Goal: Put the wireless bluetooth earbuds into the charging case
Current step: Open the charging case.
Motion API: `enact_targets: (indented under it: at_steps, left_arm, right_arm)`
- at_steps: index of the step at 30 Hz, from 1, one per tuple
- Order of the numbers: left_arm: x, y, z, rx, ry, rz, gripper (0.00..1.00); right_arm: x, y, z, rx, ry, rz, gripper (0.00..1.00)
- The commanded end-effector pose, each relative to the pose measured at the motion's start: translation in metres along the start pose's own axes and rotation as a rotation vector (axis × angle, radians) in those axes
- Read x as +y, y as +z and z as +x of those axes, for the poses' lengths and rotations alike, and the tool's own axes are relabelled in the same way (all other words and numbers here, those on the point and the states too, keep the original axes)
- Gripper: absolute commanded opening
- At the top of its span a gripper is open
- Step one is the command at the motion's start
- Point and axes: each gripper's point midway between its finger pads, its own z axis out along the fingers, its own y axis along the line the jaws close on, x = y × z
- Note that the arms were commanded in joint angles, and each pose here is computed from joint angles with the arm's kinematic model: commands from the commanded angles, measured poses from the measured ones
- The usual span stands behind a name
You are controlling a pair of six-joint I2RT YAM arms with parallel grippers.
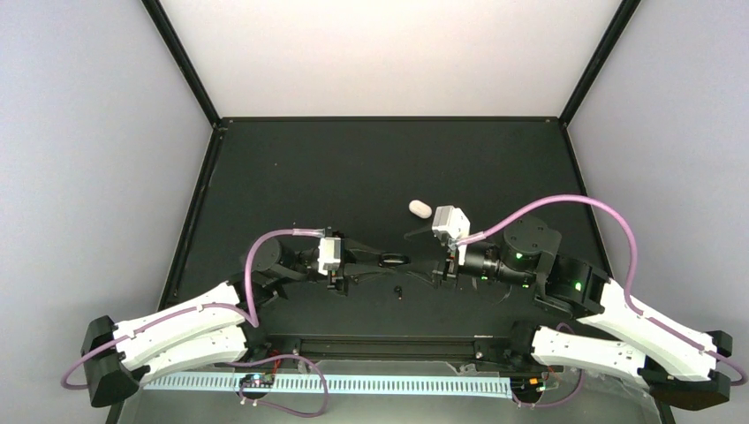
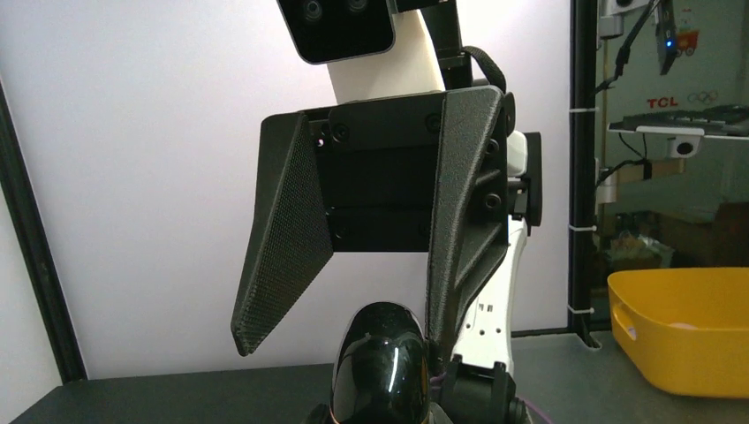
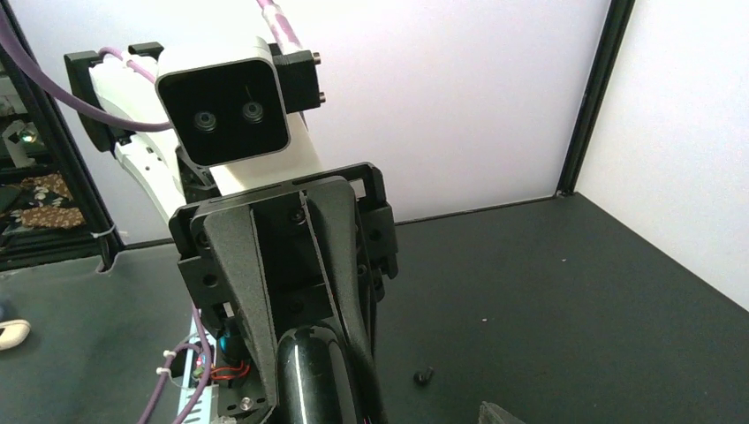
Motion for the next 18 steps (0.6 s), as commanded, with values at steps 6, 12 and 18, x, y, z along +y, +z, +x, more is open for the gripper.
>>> enact_targets:
  at_steps: [6,12,18]
  left_arm:
    - [-0.010,-0.001,-0.009,0.003,0.064,0.044,0.02]
    - [-0.010,-0.003,-0.005,0.022,0.068,0.037,0.02]
    - [-0.010,-0.005,-0.004,0.031,0.072,0.032,0.01]
  right_arm:
    - [-0.016,-0.008,-0.015,-0.037,0.017,0.104,0.59]
    - [-0.022,-0.013,-0.023,-0.064,0.029,0.143,0.60]
    - [-0.021,-0.020,-0.029,-0.088,0.027,0.142,0.61]
